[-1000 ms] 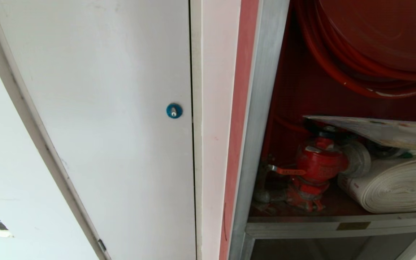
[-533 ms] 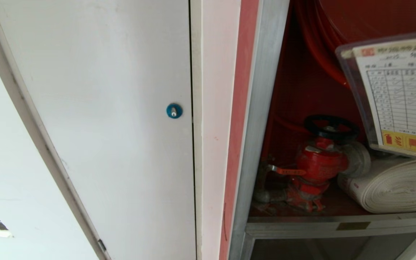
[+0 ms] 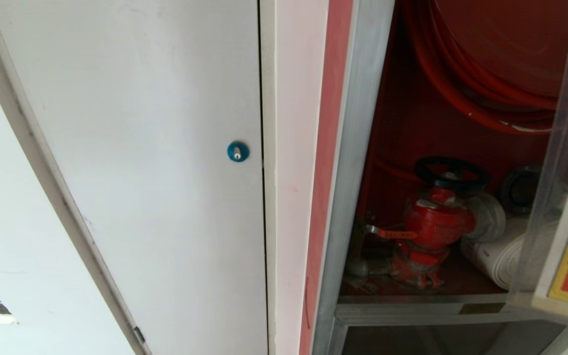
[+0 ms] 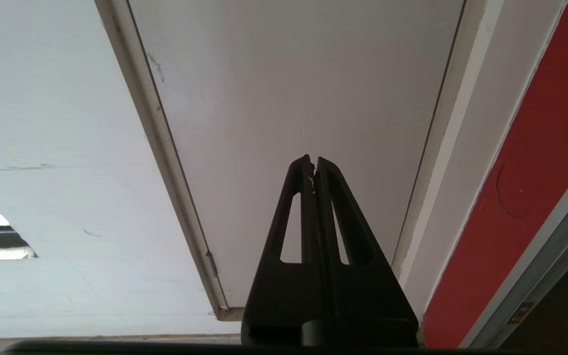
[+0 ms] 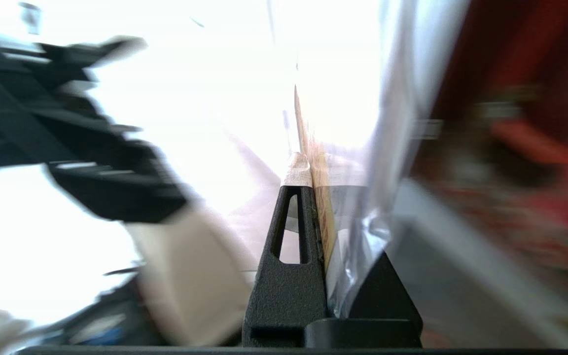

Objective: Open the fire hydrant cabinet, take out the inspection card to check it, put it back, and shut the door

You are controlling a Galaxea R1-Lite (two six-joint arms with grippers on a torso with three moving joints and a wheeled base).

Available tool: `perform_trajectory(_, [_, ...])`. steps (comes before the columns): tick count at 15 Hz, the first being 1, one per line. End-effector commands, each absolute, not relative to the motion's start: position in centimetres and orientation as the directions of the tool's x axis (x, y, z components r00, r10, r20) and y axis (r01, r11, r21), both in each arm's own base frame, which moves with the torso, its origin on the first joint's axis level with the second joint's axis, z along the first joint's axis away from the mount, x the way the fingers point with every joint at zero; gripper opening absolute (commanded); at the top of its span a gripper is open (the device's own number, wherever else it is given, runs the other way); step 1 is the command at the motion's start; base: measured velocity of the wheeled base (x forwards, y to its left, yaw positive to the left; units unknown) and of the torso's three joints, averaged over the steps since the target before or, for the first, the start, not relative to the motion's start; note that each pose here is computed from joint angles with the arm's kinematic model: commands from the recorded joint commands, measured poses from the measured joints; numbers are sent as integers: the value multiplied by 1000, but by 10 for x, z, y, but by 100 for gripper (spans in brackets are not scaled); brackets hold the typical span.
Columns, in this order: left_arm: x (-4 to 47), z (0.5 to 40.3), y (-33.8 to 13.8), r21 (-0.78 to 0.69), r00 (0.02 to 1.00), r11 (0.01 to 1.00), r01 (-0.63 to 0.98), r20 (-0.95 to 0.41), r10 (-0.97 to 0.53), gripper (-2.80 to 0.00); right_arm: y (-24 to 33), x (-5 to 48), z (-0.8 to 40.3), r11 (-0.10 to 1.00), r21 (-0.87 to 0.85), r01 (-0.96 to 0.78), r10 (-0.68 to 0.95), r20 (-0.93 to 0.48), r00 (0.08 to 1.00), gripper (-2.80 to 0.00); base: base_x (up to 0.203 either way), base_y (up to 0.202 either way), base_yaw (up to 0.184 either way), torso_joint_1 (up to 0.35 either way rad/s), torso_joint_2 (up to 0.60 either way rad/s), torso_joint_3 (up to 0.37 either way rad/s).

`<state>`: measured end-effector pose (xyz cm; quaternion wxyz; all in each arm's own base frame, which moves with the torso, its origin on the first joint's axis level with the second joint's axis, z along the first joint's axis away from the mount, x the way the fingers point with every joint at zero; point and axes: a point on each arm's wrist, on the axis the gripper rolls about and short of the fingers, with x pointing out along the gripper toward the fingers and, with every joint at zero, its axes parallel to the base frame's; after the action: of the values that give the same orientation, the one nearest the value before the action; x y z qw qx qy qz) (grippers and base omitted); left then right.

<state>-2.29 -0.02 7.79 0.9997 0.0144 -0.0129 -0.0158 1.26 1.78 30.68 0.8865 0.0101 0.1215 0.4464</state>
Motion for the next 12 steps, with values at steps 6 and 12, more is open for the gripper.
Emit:
perform_trajectory(6, [-22,74,0,29,999,999,32,11,-32,-280,27,35,300,391,276,-878,914,-225,337,-280,0,0,0,0,0,0])
perform_trajectory(12, [-22,74,0,29,999,999,32,11,-32,-280,57,94,275,256,250,-934,953,-230,200,-280,0,0,0,0,0,0])
